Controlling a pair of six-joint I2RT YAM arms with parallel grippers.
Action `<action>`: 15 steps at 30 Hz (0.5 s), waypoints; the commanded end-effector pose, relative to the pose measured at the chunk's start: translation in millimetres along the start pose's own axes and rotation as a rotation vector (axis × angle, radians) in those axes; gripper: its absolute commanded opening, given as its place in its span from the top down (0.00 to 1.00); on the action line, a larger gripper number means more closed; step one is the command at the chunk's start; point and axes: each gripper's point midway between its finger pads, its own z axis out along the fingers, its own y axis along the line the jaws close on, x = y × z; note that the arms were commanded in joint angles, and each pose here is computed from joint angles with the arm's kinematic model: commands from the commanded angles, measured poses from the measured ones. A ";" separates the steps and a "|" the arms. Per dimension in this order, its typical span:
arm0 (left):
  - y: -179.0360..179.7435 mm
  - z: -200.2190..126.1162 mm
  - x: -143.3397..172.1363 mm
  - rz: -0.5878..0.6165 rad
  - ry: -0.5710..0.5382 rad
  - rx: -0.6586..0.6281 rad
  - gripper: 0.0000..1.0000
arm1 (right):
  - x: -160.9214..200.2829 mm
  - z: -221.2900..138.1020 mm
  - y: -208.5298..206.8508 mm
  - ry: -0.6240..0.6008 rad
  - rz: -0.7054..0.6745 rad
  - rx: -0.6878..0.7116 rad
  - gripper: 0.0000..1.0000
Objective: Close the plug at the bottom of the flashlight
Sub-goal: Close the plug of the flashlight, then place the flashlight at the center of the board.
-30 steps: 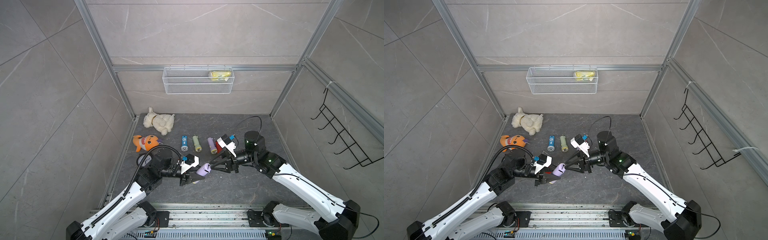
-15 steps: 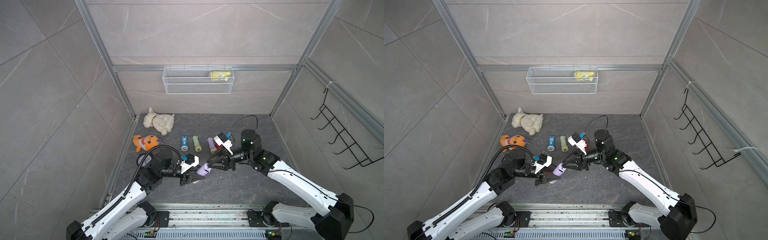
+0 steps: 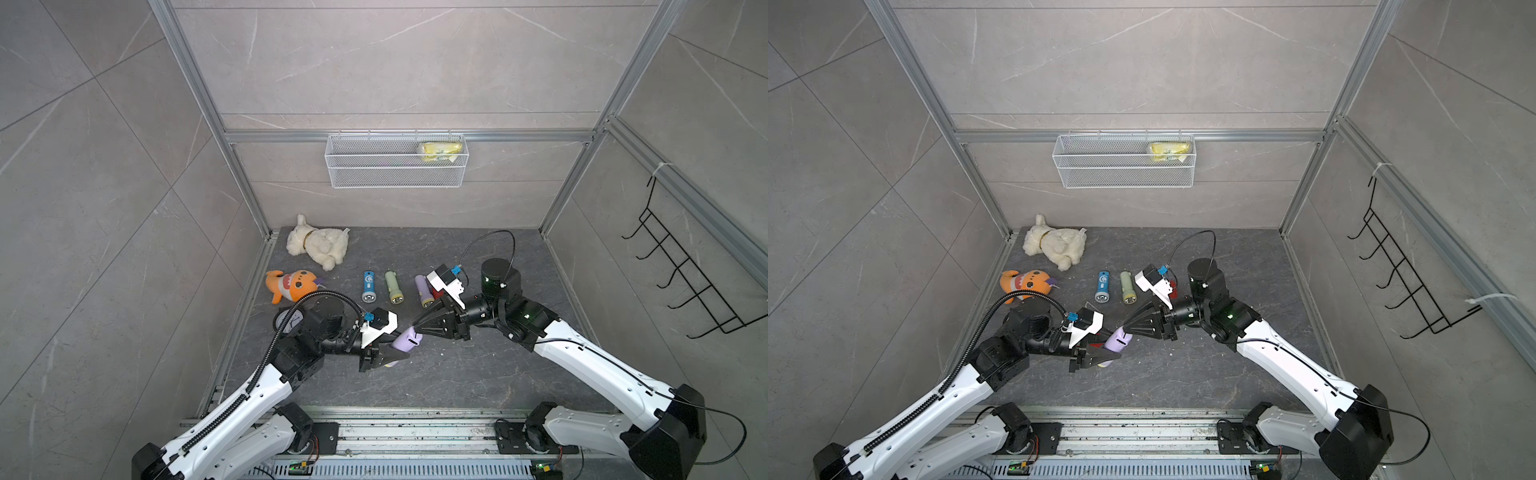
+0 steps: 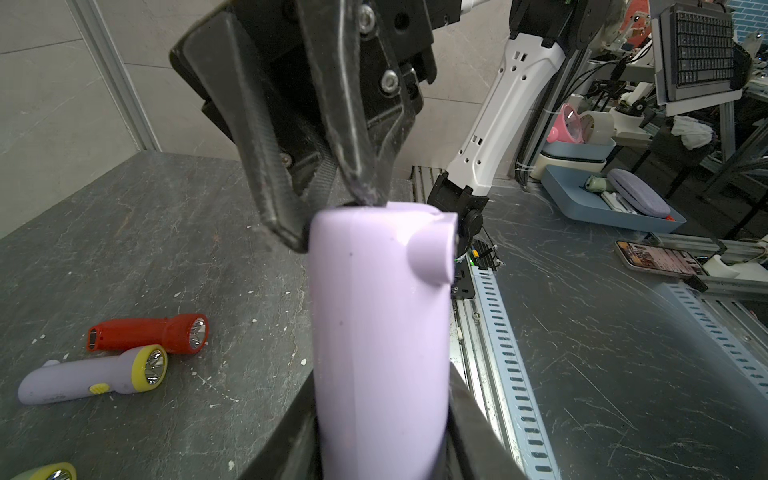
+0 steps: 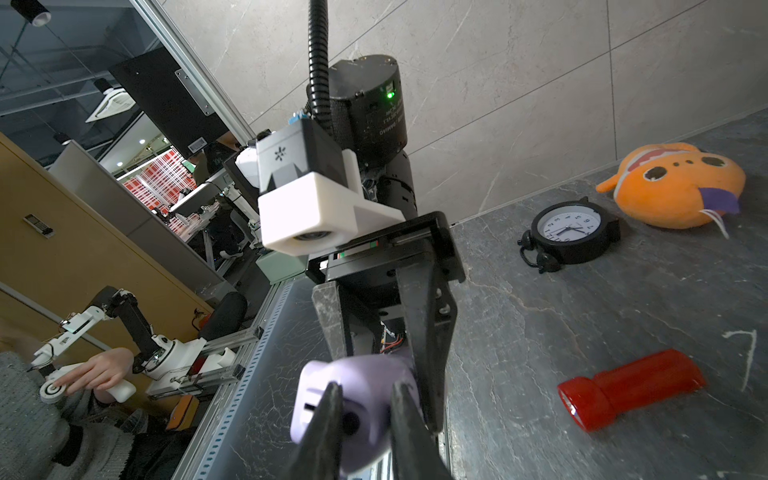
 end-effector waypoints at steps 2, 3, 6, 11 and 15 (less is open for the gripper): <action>-9.1 -10.0 -35.4 0.113 -0.089 0.014 1.00 | 1.9 0.1 -0.8 0.011 -0.022 0.015 0.75; -9.7 -10.4 -36.0 0.116 -0.091 0.014 1.00 | 1.7 -0.8 -0.8 0.013 -0.026 0.023 0.73; -11.8 -11.4 -36.5 0.119 -0.094 0.019 1.00 | 0.1 -5.1 -4.4 0.012 -0.031 0.054 0.66; -14.4 -12.9 -37.9 0.122 -0.100 0.025 1.00 | -8.3 -16.8 -10.4 -0.021 -0.036 0.090 0.61; -8.1 -12.4 -37.7 0.102 -0.100 -0.008 1.00 | -17.6 -28.9 -17.2 -0.063 -0.028 0.126 0.60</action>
